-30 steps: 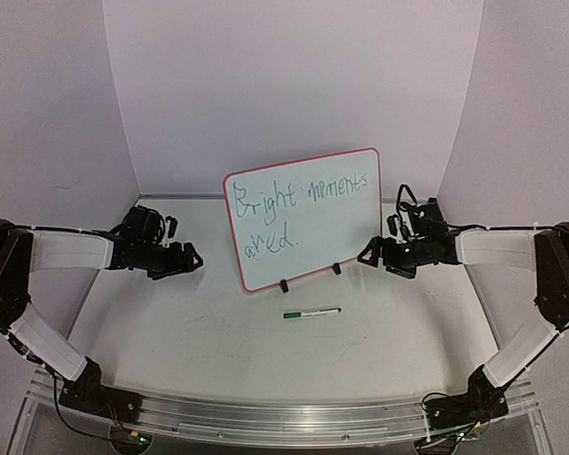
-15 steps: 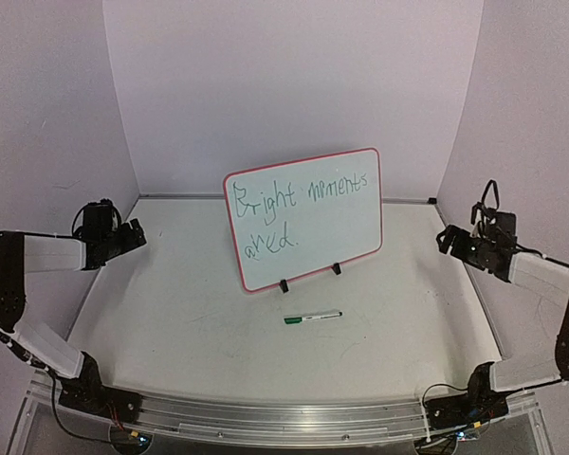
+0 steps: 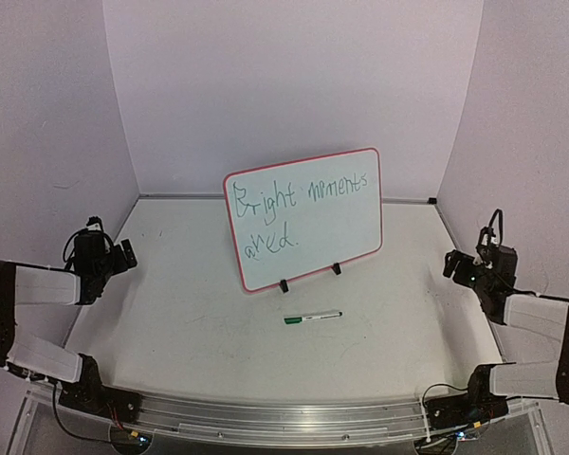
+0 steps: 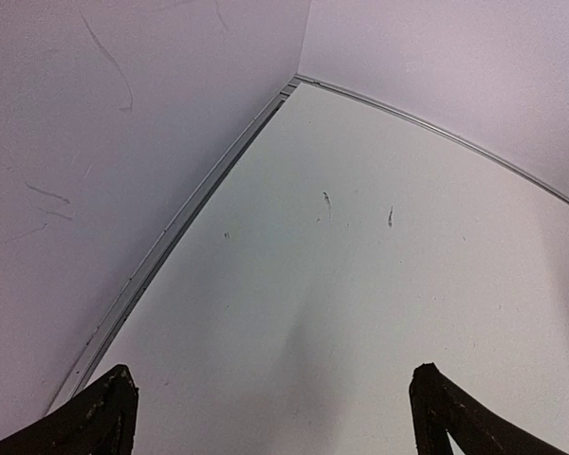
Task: Write a sentence on the whiteboard
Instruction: Reset both arms
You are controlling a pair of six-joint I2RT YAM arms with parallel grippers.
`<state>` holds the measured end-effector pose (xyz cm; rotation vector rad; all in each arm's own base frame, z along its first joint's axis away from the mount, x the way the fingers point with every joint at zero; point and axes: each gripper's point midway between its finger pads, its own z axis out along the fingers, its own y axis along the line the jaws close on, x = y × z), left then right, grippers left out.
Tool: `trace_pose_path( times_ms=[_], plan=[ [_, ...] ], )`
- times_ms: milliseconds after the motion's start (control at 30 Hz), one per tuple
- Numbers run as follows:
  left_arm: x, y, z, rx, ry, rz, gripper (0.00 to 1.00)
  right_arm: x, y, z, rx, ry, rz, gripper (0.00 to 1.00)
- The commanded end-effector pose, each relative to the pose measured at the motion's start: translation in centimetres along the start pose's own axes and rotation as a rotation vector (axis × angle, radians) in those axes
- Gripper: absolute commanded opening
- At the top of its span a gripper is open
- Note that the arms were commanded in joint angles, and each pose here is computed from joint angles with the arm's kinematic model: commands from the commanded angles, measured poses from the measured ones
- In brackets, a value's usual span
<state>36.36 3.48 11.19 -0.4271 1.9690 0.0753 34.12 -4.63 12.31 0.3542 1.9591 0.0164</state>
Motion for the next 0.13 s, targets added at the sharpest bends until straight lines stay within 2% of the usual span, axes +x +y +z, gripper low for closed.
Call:
trace_pose_path(
  times_ms=[0,100],
  plan=[
    [-1.22,0.29,-0.40,-0.011,-0.067,0.003,0.99,-1.72,-0.45,-0.16,0.024,-0.091,0.008,0.98],
    [-1.31,0.33,-0.47,-0.013,-0.073,0.003,0.99,-1.74,-0.49,-0.35,0.025,-0.098,0.008,0.98]
  ],
)
